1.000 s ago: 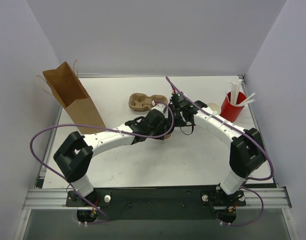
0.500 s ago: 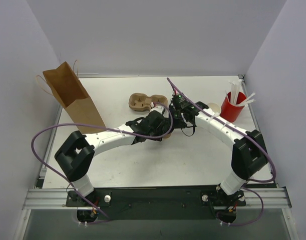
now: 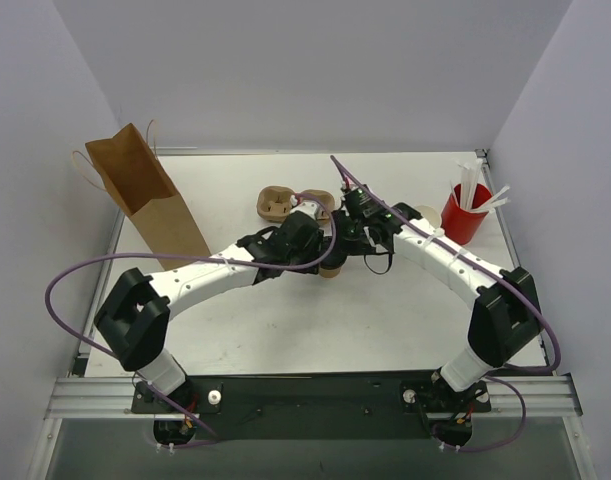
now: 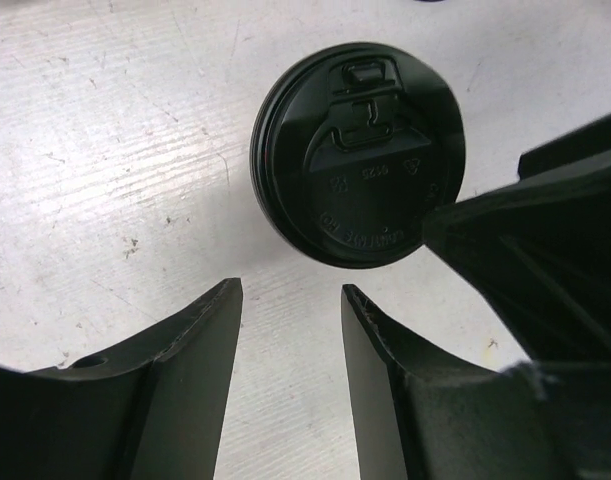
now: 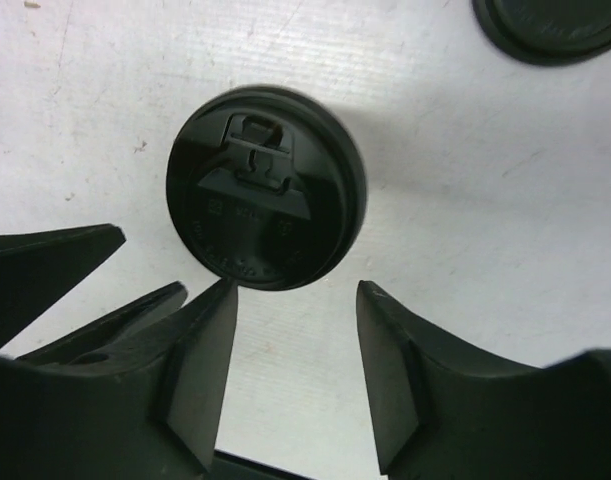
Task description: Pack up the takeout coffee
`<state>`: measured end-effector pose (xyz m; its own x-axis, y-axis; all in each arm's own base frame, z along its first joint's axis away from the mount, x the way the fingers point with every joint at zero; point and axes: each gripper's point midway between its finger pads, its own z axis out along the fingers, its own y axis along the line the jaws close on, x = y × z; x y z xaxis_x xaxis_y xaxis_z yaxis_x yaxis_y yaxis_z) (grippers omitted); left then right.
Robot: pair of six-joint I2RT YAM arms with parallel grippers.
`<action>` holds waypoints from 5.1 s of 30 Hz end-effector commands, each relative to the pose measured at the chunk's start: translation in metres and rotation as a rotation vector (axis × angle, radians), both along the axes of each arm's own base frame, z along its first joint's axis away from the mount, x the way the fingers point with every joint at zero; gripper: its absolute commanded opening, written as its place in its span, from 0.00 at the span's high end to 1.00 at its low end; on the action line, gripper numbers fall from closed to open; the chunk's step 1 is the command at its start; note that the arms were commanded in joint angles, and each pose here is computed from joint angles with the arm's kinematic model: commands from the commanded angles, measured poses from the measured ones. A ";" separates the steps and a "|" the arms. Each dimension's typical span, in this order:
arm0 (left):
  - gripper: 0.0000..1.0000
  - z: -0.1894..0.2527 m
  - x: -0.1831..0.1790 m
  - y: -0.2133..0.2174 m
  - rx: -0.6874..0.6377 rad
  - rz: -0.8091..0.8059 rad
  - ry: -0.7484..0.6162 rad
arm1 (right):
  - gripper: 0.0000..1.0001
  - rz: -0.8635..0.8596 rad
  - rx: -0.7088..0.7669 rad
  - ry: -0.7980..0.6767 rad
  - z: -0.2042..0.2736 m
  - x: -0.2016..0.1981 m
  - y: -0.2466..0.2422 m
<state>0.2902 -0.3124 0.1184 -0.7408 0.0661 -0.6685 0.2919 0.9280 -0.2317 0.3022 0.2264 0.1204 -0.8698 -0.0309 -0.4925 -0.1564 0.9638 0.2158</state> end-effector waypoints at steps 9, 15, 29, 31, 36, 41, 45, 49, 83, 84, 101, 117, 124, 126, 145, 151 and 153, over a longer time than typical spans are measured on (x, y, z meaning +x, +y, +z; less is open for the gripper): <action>0.45 0.051 0.026 0.028 -0.076 0.138 -0.029 | 0.35 0.399 -0.064 -0.178 0.024 0.029 0.007; 0.45 0.056 0.038 0.070 -0.093 0.237 -0.004 | 0.28 0.568 -0.053 -0.192 0.009 0.026 0.013; 0.45 0.068 0.038 0.094 -0.125 0.242 -0.017 | 0.22 0.662 -0.130 -0.144 -0.006 0.041 0.014; 0.45 0.069 0.038 0.093 -0.127 0.238 -0.017 | 0.22 0.662 -0.132 -0.143 -0.007 0.040 0.015; 0.45 0.067 0.038 0.091 -0.130 0.228 -0.015 | 0.22 0.649 -0.110 -0.159 -0.003 0.039 0.017; 0.45 0.065 0.038 0.089 -0.134 0.219 -0.010 | 0.21 0.666 -0.094 -0.154 -0.004 0.036 0.024; 0.45 0.063 0.037 0.087 -0.140 0.213 -0.005 | 0.20 0.664 -0.095 -0.150 -0.006 0.035 0.024; 0.45 0.060 0.038 0.086 -0.138 0.209 0.000 | 0.19 0.661 -0.098 -0.161 -0.004 0.035 0.025; 0.45 0.055 0.036 0.084 -0.144 0.197 0.008 | 0.16 0.542 -0.188 -0.249 0.012 0.052 0.022; 0.45 0.055 0.035 0.084 -0.143 0.197 0.009 | 0.16 0.543 -0.186 -0.243 0.012 0.051 0.022; 0.45 0.052 0.037 0.083 -0.147 0.195 0.011 | 0.16 0.367 -0.186 -0.209 0.022 0.039 0.020; 0.45 0.050 0.035 0.082 -0.145 0.191 0.015 | 0.16 0.359 -0.206 -0.142 0.008 0.022 0.027; 0.45 0.050 0.035 0.082 -0.148 0.190 0.014 | 0.16 0.344 -0.241 -0.129 0.002 0.021 0.022; 0.45 0.049 0.035 0.081 -0.148 0.189 0.016 | 0.16 0.348 -0.245 -0.123 0.000 0.019 0.022; 0.45 0.048 0.033 0.083 -0.148 0.193 0.017 | 0.27 0.329 -0.271 -0.088 -0.018 0.017 0.022; 0.45 0.047 0.033 0.083 -0.147 0.194 0.018 | 0.36 0.324 -0.271 -0.078 -0.021 0.013 0.021; 0.45 0.045 0.032 0.084 -0.144 0.195 0.023 | 0.36 0.319 -0.284 -0.079 -0.024 0.012 0.020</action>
